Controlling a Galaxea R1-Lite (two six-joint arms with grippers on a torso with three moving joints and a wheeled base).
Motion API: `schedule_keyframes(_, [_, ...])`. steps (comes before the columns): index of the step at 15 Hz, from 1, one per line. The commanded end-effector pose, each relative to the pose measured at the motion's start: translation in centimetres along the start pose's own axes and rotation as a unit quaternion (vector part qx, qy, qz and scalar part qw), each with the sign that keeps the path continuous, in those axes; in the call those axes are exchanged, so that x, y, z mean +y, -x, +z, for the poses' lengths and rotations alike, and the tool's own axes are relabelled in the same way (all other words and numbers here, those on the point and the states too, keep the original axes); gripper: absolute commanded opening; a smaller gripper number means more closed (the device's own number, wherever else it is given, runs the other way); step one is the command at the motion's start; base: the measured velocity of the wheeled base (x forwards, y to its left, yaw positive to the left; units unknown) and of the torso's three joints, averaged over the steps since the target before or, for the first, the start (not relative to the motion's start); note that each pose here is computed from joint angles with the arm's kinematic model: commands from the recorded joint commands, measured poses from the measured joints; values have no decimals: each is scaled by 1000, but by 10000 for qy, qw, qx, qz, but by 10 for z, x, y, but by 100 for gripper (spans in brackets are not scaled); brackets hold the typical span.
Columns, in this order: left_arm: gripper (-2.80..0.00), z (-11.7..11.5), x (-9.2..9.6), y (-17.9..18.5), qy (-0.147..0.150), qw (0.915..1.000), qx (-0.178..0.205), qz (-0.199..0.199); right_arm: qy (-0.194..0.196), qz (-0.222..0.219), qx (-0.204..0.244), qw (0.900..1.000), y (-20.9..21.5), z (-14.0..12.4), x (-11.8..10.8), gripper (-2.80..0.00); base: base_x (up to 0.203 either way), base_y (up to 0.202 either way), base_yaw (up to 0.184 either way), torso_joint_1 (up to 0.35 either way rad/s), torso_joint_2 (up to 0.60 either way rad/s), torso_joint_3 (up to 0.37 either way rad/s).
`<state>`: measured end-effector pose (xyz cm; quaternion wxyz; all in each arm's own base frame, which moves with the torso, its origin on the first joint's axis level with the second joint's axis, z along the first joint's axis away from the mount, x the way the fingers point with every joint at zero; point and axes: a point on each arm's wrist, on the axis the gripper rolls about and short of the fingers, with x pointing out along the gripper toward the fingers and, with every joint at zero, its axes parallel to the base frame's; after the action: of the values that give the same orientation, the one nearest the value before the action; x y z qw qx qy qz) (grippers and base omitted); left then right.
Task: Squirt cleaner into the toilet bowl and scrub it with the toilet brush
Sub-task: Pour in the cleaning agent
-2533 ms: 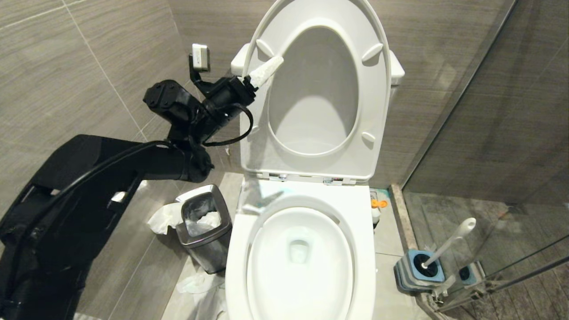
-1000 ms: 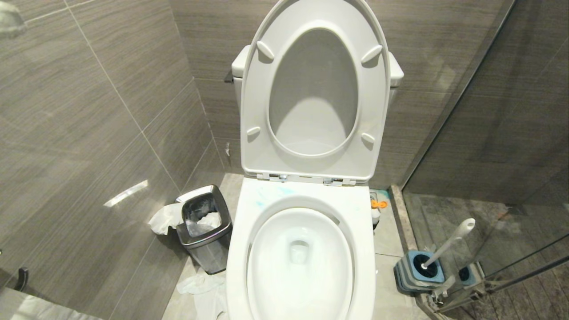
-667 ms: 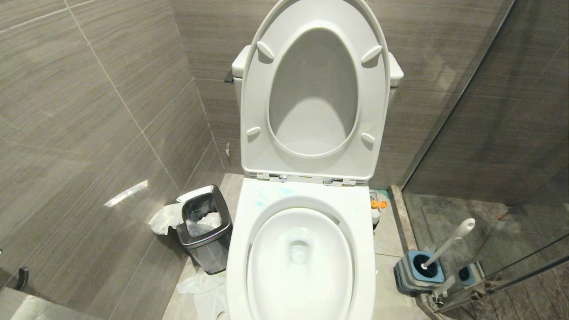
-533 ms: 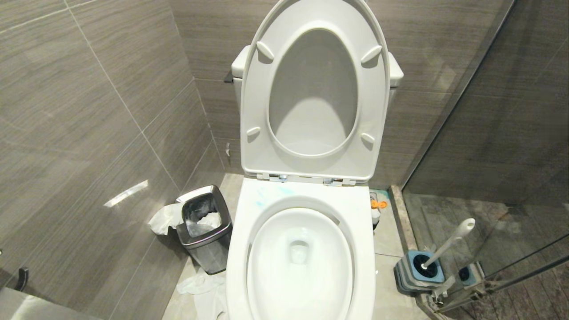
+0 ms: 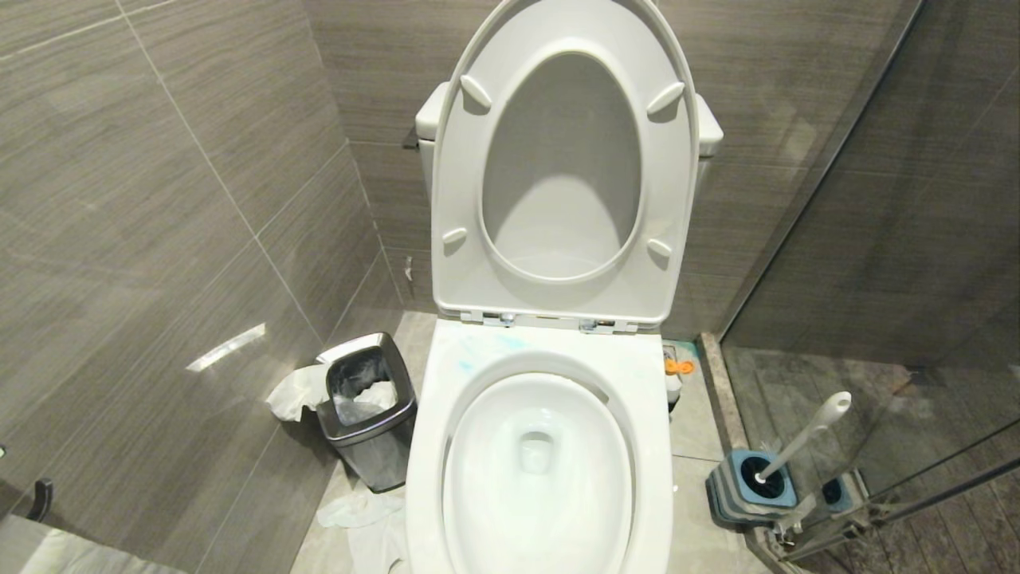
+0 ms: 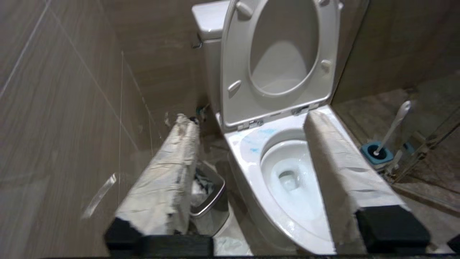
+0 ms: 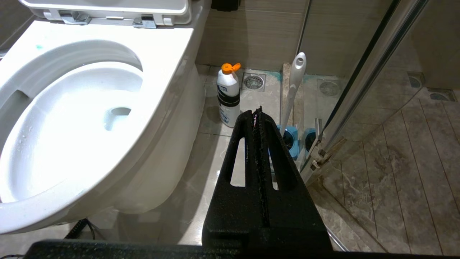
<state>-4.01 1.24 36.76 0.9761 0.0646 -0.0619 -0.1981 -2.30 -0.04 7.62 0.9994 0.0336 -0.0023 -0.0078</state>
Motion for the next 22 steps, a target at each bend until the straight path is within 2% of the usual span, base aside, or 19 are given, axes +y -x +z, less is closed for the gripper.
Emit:
schedule_keyframes(1, [-280,0,-7,33,-76,9989,-454,-14,-1,2,-3,10000,0,0,0,-280,0,0,0,0,0,0])
schedule_keyframes(6, [-280,-21,-31,120,-287,9875,-1547,-27,-1,2,-3,10000,0,0,0,-280,0,0,0,0,0,0])
schedule_keyframes(8, [-280,-28,-41,144,-361,9819,-1854,114,-1,2,-1,10000,0,0,0,-280,0,0,0,0,0,0])
schedule_keyframes(10, [-280,-22,-45,157,-391,9775,-2062,212,-1,2,-3,10000,0,0,0,-280,0,0,0,0,0,0])
schedule_keyframes(11, [-280,-20,-52,157,-427,9768,-2068,363,-1,2,3,10000,0,0,0,-280,0,0,0,0,0,0])
schedule_keyframes(12, [-280,-18,-57,158,-324,9766,-2077,452,-1,2,3,10000,0,0,0,-280,0,0,0,0,0,0])
schedule_keyframes(14, [-280,-19,-60,166,-240,9784,-2000,463,-1,2,-3,10000,0,0,0,-280,0,0,0,0,0,0])
schedule_keyframes(16, [-280,-20,-79,168,-221,9799,-1829,761,-1,2,2,10000,0,0,0,-280,0,0,0,0,0,0])
schedule_keyframes(17, [-280,-28,-86,170,-172,9800,-1804,818,-1,2,5,10000,0,0,0,-280,0,0,0,0,0,0])
schedule_keyframes(21, [-280,-91,-108,185,-133,9821,-1711,779,-1,2,-3,10000,0,0,0,-280,0,0,0,0,0,0])
schedule_keyframes(22, [-280,-104,-112,187,-41,9859,-1481,777,-1,2,-1,10000,0,0,0,-280,0,0,0,0,0,0])
